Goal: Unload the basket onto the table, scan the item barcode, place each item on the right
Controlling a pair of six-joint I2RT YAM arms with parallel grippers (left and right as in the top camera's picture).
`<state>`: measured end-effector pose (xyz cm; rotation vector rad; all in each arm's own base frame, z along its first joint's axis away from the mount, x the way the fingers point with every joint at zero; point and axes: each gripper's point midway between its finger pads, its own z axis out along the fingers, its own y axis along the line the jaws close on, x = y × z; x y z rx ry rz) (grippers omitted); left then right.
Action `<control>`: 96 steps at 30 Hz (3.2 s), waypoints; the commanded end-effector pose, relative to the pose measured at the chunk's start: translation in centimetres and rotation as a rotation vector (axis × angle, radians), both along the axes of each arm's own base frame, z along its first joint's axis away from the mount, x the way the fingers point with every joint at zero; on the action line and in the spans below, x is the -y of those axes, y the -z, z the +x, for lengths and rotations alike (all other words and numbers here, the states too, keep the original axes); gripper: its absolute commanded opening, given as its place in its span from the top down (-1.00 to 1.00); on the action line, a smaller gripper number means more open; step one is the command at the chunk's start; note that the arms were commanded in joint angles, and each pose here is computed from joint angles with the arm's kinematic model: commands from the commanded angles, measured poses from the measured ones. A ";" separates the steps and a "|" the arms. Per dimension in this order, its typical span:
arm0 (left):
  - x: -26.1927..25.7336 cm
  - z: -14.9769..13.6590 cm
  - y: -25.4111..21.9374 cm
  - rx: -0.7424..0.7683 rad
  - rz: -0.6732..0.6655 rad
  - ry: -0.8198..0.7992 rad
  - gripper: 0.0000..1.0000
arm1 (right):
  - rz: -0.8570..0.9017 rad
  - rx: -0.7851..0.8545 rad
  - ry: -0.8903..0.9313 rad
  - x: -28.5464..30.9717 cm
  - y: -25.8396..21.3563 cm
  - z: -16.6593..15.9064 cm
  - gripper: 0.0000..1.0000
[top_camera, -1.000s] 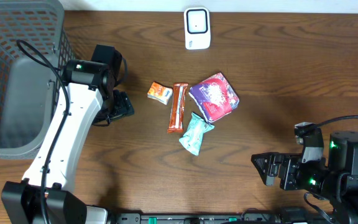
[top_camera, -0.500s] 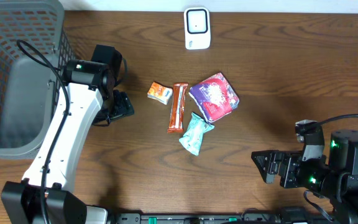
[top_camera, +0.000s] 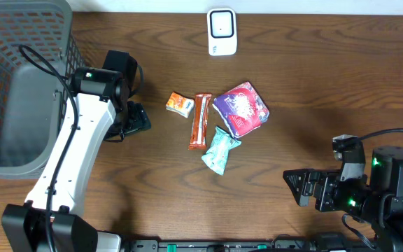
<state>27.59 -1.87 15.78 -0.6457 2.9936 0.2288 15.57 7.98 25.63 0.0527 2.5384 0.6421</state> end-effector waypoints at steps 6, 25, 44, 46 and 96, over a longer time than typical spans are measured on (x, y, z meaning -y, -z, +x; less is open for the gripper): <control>-0.2 -0.2 0.0 -0.002 0.003 -0.017 -0.96 | 0.000 0.013 0.011 0.1 -0.5 0.1 -0.98; -0.2 -0.2 0.0 -0.002 0.003 -0.017 -0.96 | -0.002 0.013 0.014 0.2 -0.5 0.1 -0.99; -0.2 -0.2 0.0 -0.002 0.003 -0.017 -0.96 | 0.046 0.220 0.035 -0.3 -4.0 4.0 -0.99; -0.2 -0.2 0.0 -0.002 0.003 -0.017 -0.96 | 0.060 0.220 0.053 -0.2 -4.2 4.1 -0.99; -0.2 -0.2 0.0 -0.003 0.003 -0.017 -0.96 | 0.117 -0.139 -0.226 -14.3 5.8 11.3 -0.99</control>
